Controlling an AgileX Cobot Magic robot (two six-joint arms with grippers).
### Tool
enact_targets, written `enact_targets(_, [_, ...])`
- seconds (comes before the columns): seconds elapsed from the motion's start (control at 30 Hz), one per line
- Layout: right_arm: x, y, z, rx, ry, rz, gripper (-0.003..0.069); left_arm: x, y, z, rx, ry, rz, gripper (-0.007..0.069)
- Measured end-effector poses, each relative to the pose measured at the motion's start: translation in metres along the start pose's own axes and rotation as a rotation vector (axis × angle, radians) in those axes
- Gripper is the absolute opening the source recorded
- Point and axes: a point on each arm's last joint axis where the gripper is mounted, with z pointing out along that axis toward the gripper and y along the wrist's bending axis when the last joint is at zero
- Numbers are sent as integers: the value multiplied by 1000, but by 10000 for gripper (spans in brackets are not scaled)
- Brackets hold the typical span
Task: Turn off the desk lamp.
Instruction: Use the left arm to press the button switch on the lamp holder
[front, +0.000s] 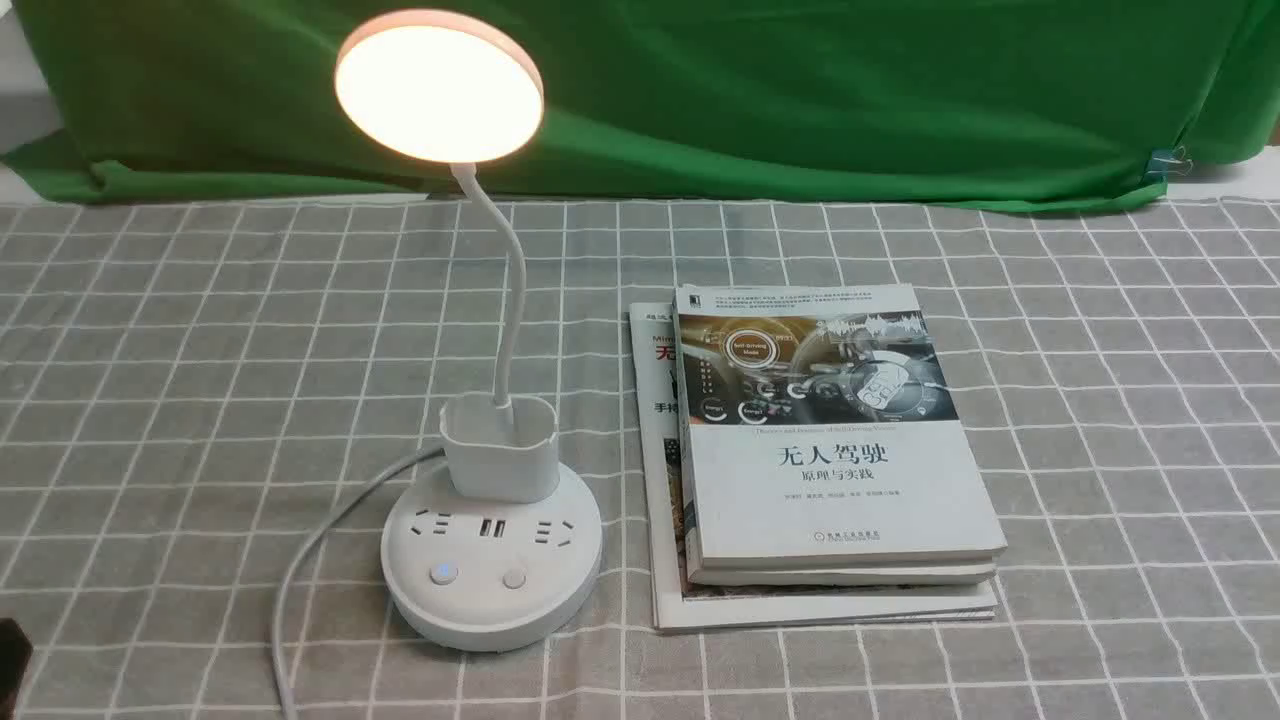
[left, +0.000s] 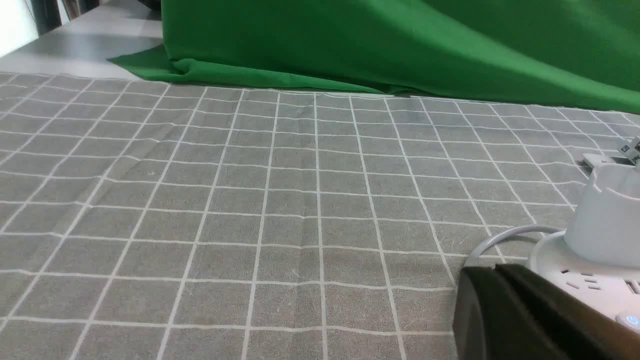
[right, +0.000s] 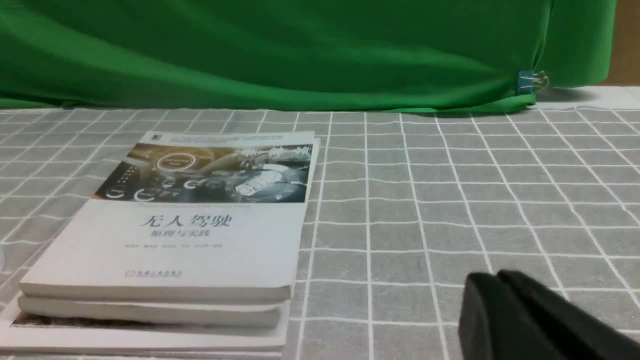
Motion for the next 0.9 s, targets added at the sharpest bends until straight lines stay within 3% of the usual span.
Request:
enact_targets(0.7, [0,0,0,0,0,0,34,0,0,0,-1,-1,3,1])
enact_targets(0.87, [0,0,0,0,0,0,34,-4,-1,0,16,-45,-98,1])
enact_targets(0.9, [0,0,0,0,0,0,34,-7,-2,0,29,-75,-190,1])
